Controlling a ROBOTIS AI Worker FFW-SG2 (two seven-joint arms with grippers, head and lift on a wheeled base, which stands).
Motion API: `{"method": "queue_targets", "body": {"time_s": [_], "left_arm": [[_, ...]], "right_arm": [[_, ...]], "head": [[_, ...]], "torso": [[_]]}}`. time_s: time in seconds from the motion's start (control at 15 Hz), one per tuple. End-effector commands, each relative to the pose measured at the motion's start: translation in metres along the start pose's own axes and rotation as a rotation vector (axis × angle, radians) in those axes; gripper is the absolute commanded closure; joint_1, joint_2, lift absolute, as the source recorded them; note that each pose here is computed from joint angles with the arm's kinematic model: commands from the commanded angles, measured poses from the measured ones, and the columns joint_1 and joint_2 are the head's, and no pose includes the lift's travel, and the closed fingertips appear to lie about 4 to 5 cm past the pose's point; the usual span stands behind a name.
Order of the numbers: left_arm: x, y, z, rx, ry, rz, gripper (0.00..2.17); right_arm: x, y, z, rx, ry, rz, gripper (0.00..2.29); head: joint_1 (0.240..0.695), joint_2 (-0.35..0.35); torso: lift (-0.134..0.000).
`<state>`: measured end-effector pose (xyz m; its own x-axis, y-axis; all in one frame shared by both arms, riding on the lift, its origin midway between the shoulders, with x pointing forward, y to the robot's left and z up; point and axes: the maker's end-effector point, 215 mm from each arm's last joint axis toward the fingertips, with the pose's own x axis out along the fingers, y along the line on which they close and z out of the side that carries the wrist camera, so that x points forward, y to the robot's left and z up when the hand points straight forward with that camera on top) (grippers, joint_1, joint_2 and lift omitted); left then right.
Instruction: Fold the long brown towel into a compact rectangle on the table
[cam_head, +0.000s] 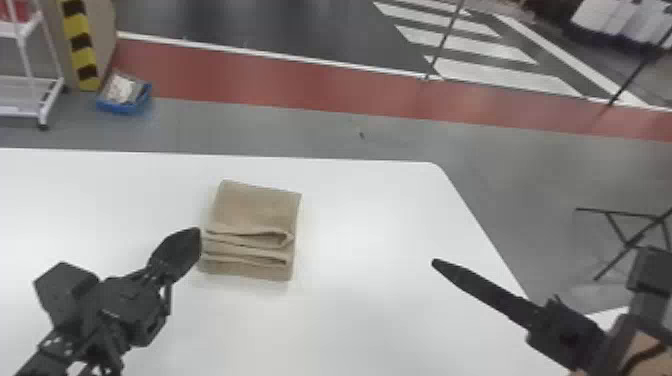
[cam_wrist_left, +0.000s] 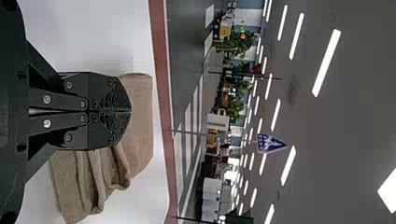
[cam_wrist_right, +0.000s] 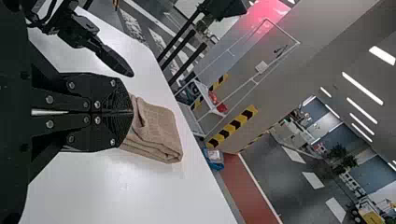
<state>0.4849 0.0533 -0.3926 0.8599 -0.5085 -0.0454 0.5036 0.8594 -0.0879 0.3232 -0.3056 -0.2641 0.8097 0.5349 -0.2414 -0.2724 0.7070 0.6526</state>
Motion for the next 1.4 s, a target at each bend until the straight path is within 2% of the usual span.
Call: {"method": "queue_targets", "body": {"time_s": [0.0,0.2,0.4,0.67,1.0,1.2,1.33], "left_arm": [[0.012,0.018,-0.005,0.025,0.014,0.019,1.62],[0.027,0.033,-0.043,0.035,0.084,0.033,1.62],[0.03,0.039,-0.065,0.043,0.121,0.041,1.62],[0.024,0.029,-0.061,0.021,0.106,0.026,1.62],[0.029,-0.024,-0.069,-0.011,0.115,-0.056,1.62],[0.03,-0.043,-0.072,-0.036,0.116,-0.082,1.62],[0.029,-0.052,-0.073,-0.028,0.118,-0.092,1.62]], "right_arm": [[0.002,0.002,0.0,0.0,0.0,0.006,1.71],[-0.003,0.002,0.002,-0.002,-0.001,0.002,1.71],[-0.007,0.001,0.005,-0.002,-0.008,-0.003,1.71],[-0.004,0.0,0.007,-0.004,-0.011,-0.001,1.71],[-0.004,0.0,0.008,0.001,-0.016,0.003,1.71],[-0.009,-0.005,0.007,0.021,-0.019,0.003,1.71],[-0.01,-0.005,0.006,0.029,-0.017,0.006,1.72]], "head": [[0.695,-0.349],[0.695,-0.318],[0.695,-0.314],[0.695,-0.317],[0.695,-0.344],[0.695,-0.35],[0.695,-0.35]], "torso": [[-0.124],[-0.124],[-0.124],[-0.124],[-0.124],[-0.124],[-0.124]]}}
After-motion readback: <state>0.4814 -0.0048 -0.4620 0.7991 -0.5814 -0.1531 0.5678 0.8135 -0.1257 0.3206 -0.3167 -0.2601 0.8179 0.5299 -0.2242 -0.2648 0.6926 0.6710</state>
